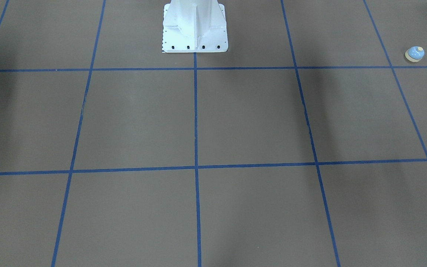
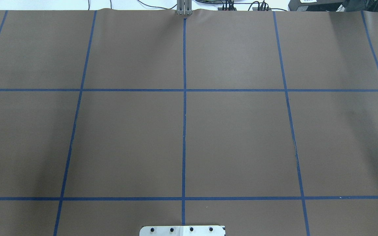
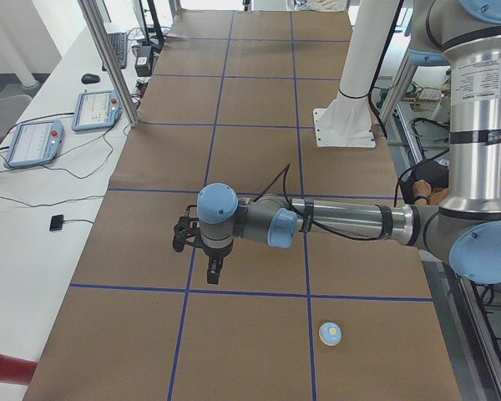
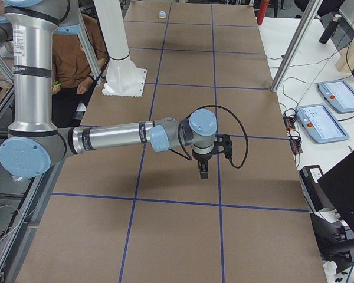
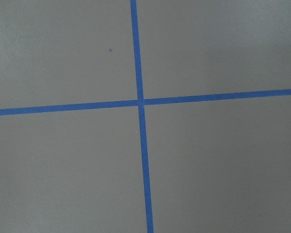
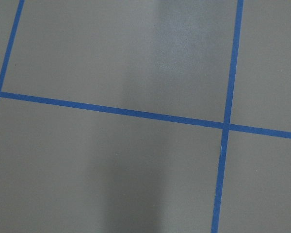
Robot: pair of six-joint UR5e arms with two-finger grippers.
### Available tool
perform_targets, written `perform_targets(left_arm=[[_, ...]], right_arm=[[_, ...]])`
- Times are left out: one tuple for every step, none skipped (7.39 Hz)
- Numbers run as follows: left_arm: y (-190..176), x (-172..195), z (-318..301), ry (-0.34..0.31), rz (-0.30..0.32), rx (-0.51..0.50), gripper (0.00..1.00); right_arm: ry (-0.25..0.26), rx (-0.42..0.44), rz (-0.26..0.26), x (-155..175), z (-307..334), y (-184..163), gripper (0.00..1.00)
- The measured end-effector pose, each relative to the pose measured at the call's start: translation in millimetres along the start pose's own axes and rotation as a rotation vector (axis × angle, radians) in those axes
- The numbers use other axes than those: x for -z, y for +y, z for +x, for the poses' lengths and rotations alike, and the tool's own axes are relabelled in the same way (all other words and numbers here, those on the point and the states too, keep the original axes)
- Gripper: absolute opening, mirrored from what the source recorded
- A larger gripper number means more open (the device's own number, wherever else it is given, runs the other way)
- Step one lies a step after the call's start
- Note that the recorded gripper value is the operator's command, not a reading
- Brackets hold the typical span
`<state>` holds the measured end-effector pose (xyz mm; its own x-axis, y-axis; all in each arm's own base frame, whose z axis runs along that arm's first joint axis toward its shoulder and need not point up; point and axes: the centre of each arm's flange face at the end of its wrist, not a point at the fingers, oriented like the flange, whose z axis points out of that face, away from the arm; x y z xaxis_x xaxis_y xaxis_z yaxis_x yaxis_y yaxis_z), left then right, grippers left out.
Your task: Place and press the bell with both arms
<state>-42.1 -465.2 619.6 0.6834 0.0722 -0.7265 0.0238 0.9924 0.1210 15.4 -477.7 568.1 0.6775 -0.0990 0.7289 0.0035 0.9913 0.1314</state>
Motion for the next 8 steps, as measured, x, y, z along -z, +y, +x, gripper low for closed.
perform_targets(left_arm=[[0.6, -0.8, -1.8, -0.012, 0.007, -0.008, 1.0], [1.5, -1.0, -2.6, -0.03, 0.022, -0.025, 1.0], [6.7, -2.8, -4.2, -0.036, 0.032, -0.033, 1.0], [18.9, -7.3, -9.9, -0.038, 0.041, -0.04, 1.0], [31.4, -12.4, -16.2, -0.037, 0.049, -0.048, 1.0], [40.2, -16.4, -21.0, -0.037, 0.052, -0.05, 1.0], [45.2, -18.8, -24.1, -0.038, 0.05, -0.048, 1.0], [48.2, -21.5, -27.6, -0.042, 0.045, -0.042, 1.0]], right_arm=[[0.01, 0.0, -0.01, 0.6, 2.4, -0.7, 1.0], [0.019, 0.005, -0.015, 0.6, 4.6, -0.2, 1.0], [0.024, 0.007, -0.017, 0.3, 5.9, 0.7, 1.0], [0.026, 0.006, -0.018, -0.2, 6.9, 1.8, 1.0], [0.026, 0.006, -0.018, -1.1, 7.9, 3.6, 1.0], [0.026, 0.005, -0.019, -2.1, 9.0, 5.5, 1.0], [0.026, 0.003, -0.02, -2.9, 9.7, 6.8, 1.0], [0.025, 0.0, -0.021, -3.5, 10.4, 7.9, 1.0]])
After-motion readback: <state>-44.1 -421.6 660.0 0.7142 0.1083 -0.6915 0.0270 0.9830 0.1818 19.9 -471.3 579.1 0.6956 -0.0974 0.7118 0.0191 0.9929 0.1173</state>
